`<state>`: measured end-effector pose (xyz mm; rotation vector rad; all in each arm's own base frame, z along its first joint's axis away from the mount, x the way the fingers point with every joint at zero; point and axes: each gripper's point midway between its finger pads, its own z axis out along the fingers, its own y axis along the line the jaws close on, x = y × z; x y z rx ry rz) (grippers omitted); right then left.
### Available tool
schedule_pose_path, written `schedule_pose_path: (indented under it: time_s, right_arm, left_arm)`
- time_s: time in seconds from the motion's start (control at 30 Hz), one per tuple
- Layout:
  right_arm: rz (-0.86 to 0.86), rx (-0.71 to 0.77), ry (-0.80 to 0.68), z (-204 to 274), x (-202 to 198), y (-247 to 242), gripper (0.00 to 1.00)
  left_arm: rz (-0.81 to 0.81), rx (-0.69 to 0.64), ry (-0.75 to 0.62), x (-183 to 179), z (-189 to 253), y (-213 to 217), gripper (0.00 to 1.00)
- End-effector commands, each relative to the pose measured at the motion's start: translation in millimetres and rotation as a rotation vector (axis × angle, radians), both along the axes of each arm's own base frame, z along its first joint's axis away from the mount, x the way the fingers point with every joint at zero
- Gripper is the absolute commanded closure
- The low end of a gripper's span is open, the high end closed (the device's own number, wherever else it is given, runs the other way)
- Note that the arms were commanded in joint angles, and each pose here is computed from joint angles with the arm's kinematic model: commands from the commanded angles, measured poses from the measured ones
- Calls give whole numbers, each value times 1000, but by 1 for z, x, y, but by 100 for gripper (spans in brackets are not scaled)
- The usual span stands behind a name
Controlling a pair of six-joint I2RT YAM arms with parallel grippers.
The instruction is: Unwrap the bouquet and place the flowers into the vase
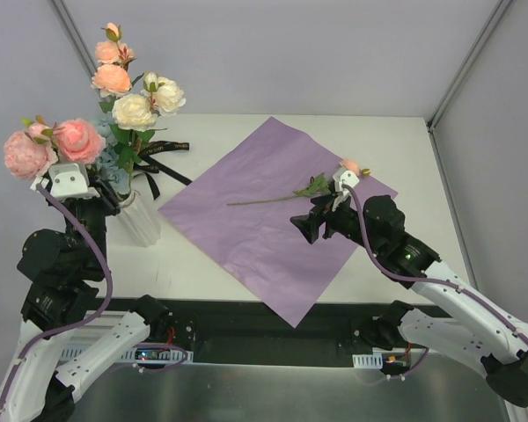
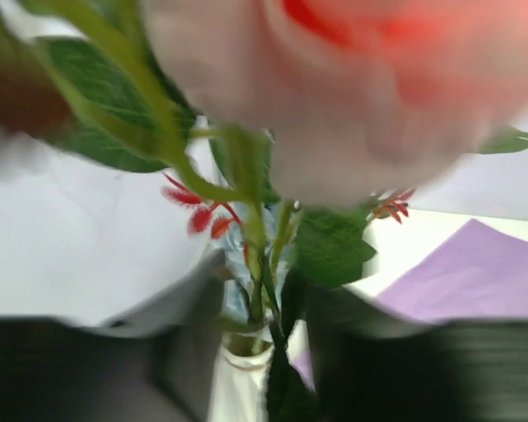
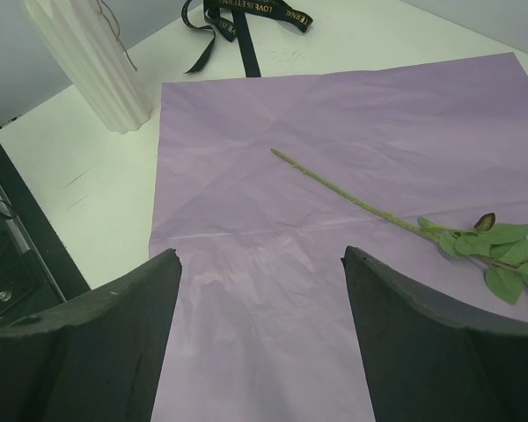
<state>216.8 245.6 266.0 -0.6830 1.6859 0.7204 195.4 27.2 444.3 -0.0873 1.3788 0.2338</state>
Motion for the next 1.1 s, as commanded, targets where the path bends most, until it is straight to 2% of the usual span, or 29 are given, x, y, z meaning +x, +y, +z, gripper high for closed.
schedule_pose_path:
  time_s: [0.0, 0.1, 0.27, 0.4, 0.5, 0.57, 0.63, 0.67, 0.7, 0.73, 0.77, 0.83, 0.87, 0.93, 0.97, 1.03, 1.07]
  right_arm:
    - [-20, 25, -36, 13, 5, -2, 22]
    - [-15, 22, -26, 7, 5, -1, 22]
    - [-14, 19, -15, 5, 8, 2, 22]
    - [-18, 14, 3, 2, 12, 6, 22]
    - [-30, 13, 45, -5, 16, 10, 22]
    - [-59, 14, 88, -9, 23, 11, 22]
    - [-96, -4, 162, -21, 29, 12, 22]
    - [-119, 8, 171, -13, 36, 11, 22]
    - [-127, -18, 215, -25, 41, 14, 22]
    - [-141, -37, 252, -31, 44, 14, 23]
    - [-160, -39, 283, -33, 49, 12, 23]
    - [-182, -34, 368, -44, 56, 15, 23]
    - [-202, -15, 407, -48, 60, 15, 23]
    - [-229, -2, 473, -60, 65, 15, 23]
    - [-276, 39, 534, -65, 71, 11, 24]
    - [-330, 78, 637, -79, 79, 7, 24]
    - [-416, 154, 740, -88, 90, -1, 25]
  left_arm:
    - [-15, -38, -70, -4, 7, 1, 46]
    - [-37, -32, -83, -10, 5, 1, 29]
    - [-64, -53, -137, -24, 17, 5, 23]
    - [-178, -73, -170, -26, 29, -13, 20]
    - [-405, -55, -163, -27, 43, -55, 16]
    - [-573, -19, -96, -21, 39, -93, 15]
    - [-736, -18, -77, -29, 51, -122, 15]
    - [-791, -4, 1, -18, 40, -141, 15]
    - [-848, -13, 2, -22, 49, -150, 14]
    - [-973, 9, 24, -29, 47, -172, 14]
    - [-1028, 20, 83, -19, 38, -189, 14]
    - [-1141, 23, 116, -21, 38, -210, 15]
    - [-1248, 17, 176, -20, 29, -232, 15]
    - [-1350, 1, 250, -13, 20, -255, 16]
    - [-1442, -27, 296, -20, 16, -267, 17]
    - [-1516, -95, 409, -8, 2, -289, 21]
    - [-1566, -123, 457, -9, -4, -297, 25]
